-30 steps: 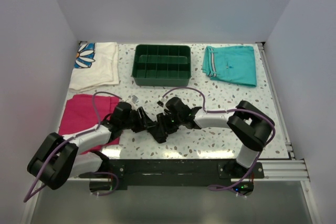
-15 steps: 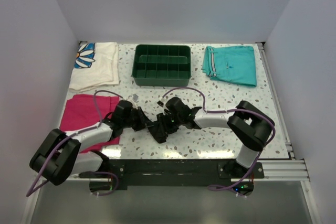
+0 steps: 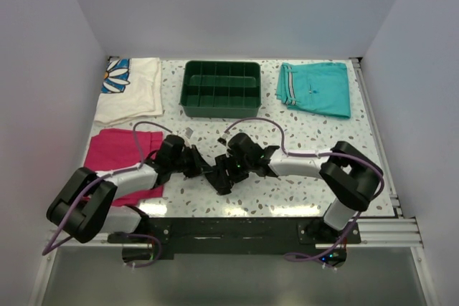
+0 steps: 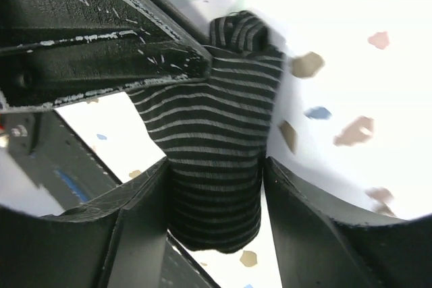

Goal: Roll the underwear
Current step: Roll the underwear to the center of the board.

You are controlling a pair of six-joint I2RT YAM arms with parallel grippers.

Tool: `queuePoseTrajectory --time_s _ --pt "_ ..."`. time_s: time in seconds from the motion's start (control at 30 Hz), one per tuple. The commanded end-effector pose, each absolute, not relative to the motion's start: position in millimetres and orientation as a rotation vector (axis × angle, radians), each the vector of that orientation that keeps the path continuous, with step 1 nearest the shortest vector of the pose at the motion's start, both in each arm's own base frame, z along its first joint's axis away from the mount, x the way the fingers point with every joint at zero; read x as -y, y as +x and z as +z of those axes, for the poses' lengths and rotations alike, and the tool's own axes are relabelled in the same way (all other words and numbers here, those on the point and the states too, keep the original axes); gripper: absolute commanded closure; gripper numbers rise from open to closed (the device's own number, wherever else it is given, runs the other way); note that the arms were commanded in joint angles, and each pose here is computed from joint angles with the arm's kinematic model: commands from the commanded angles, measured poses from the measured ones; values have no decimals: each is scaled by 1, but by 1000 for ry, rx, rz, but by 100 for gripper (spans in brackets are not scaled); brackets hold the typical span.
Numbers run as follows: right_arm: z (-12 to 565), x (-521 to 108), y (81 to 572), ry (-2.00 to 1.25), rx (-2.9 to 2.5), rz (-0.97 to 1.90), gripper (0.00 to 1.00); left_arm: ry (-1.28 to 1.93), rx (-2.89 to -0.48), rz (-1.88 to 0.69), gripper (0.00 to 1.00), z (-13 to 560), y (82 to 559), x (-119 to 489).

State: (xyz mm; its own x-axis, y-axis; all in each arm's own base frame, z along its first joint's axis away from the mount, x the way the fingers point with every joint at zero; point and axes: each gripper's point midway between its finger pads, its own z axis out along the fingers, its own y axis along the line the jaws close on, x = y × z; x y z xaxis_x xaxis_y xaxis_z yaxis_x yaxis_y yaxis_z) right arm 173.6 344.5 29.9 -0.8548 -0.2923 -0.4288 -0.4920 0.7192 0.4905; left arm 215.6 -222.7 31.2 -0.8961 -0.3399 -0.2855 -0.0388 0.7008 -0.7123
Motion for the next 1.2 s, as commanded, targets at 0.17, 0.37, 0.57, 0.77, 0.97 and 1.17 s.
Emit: queuePoseTrajectory --time_s 0.17,0.37,0.57,0.77,0.97,1.17 --pt "64 -322 177 -823 -2438 634 40 -205 -2602 -940 93 15 207 217" --pt "76 -334 166 -1004 -2360 575 39 -194 -2595 -952 93 16 207 219" --pt "88 -333 180 -1013 -2296 447 36 -173 -2593 -969 93 17 209 222" --pt "100 -332 187 -1061 -2259 382 33 -166 -2599 -979 92 16 207 223" --pt "105 -352 178 -1173 -2211 464 30 -167 -2601 -982 92 15 207 224" --pt "98 -368 174 -1258 -2198 443 29 -173 -2606 -981 92 14 206 223"
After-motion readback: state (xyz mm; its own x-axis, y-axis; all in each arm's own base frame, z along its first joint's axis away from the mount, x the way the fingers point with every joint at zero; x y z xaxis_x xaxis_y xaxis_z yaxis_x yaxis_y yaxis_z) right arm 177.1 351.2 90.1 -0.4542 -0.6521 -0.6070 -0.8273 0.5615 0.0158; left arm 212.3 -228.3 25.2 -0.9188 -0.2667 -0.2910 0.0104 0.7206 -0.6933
